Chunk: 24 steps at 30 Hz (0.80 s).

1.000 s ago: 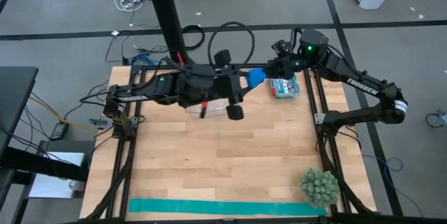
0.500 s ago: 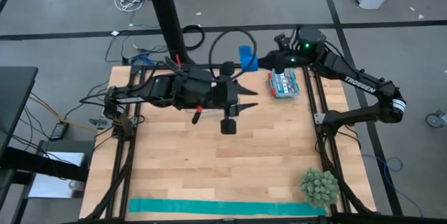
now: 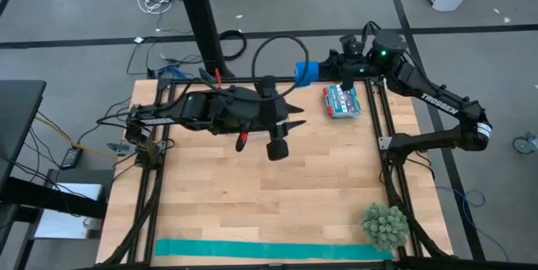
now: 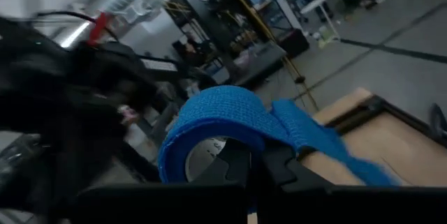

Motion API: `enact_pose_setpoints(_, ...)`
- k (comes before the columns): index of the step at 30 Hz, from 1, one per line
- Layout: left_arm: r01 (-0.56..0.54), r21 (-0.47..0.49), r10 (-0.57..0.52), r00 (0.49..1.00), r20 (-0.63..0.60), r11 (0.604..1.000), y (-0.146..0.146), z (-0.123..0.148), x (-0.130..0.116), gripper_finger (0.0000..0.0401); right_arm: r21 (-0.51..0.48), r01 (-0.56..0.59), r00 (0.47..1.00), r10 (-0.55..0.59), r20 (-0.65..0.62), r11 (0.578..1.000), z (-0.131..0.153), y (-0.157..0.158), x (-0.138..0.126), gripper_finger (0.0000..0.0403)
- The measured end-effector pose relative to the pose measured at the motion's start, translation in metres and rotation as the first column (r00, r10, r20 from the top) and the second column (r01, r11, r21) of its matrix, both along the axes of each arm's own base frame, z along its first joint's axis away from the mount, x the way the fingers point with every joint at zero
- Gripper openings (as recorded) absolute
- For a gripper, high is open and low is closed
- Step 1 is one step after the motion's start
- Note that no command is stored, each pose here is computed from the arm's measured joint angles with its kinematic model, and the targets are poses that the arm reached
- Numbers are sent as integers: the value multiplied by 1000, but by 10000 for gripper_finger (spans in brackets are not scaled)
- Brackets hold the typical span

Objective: Roll bandage

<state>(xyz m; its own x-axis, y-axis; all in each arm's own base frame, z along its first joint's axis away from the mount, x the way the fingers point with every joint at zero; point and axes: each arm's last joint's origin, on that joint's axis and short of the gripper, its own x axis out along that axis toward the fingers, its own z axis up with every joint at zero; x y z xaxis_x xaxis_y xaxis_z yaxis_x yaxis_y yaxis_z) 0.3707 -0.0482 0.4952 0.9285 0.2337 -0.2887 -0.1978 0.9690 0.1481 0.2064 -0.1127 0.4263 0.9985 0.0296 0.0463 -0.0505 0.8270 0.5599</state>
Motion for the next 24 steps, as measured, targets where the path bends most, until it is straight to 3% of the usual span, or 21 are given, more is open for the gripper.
enact_pose_setpoints(3,-57,-102,54,998,-30,993,3,-5,-1,129,-20,-33,999,33,36,999,14,5,-6,0)
enact_pose_setpoints(16,-200,-256,198,980,-35,946,22,-19,14,129,-57,-194,965,200,167,979,69,36,-18,0)
enact_pose_setpoints(24,-167,-286,190,980,53,943,30,-12,19,129,-38,-244,951,247,186,969,76,51,-16,0)
